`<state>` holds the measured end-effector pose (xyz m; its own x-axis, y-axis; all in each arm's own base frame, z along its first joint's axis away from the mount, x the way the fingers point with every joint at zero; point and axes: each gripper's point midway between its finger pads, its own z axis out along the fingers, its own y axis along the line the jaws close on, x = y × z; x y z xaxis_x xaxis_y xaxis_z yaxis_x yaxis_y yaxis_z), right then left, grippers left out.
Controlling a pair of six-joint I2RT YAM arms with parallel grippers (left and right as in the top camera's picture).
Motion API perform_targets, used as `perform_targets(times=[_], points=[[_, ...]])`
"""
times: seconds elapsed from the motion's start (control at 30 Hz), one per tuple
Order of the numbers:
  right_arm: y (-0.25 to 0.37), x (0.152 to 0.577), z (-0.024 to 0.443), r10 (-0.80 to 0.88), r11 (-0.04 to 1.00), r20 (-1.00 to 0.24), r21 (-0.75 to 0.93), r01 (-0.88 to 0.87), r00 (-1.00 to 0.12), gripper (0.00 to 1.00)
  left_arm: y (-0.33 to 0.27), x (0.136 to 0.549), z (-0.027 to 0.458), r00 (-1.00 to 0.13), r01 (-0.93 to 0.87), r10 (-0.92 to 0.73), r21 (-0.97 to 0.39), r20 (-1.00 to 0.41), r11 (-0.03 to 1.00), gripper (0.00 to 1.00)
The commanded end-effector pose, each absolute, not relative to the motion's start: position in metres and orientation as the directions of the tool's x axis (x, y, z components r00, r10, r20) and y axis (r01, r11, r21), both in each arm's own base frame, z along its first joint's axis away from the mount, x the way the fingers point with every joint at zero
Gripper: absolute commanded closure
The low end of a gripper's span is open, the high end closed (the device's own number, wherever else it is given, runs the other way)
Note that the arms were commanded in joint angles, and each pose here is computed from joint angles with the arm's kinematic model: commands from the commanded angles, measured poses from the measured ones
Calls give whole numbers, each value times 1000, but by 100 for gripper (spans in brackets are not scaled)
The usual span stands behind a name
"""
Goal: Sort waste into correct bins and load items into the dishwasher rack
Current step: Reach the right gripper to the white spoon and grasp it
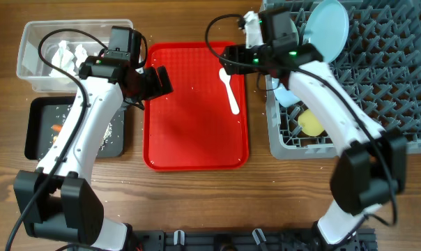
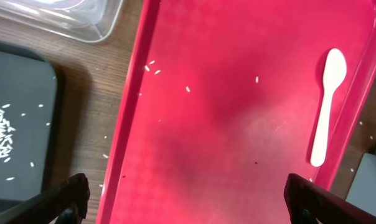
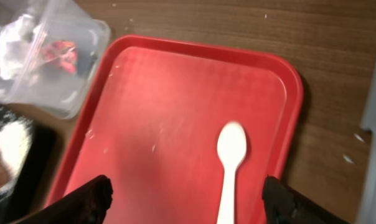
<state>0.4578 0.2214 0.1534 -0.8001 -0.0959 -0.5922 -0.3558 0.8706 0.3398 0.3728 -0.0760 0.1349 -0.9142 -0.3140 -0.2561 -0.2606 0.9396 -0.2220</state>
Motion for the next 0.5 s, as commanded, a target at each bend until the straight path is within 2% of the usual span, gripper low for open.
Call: perform_targets(times=[0.0,0.47], points=[[233,467,117,-104,902,-573,291,-320,-813,22,-80,377,128,-913,-277,-326,-216,-247,936,0],[230,475,15,-111,956,-474,189,-224,-874,24,-75,385,106,-919,-285,-319,-170,-233,943,0]])
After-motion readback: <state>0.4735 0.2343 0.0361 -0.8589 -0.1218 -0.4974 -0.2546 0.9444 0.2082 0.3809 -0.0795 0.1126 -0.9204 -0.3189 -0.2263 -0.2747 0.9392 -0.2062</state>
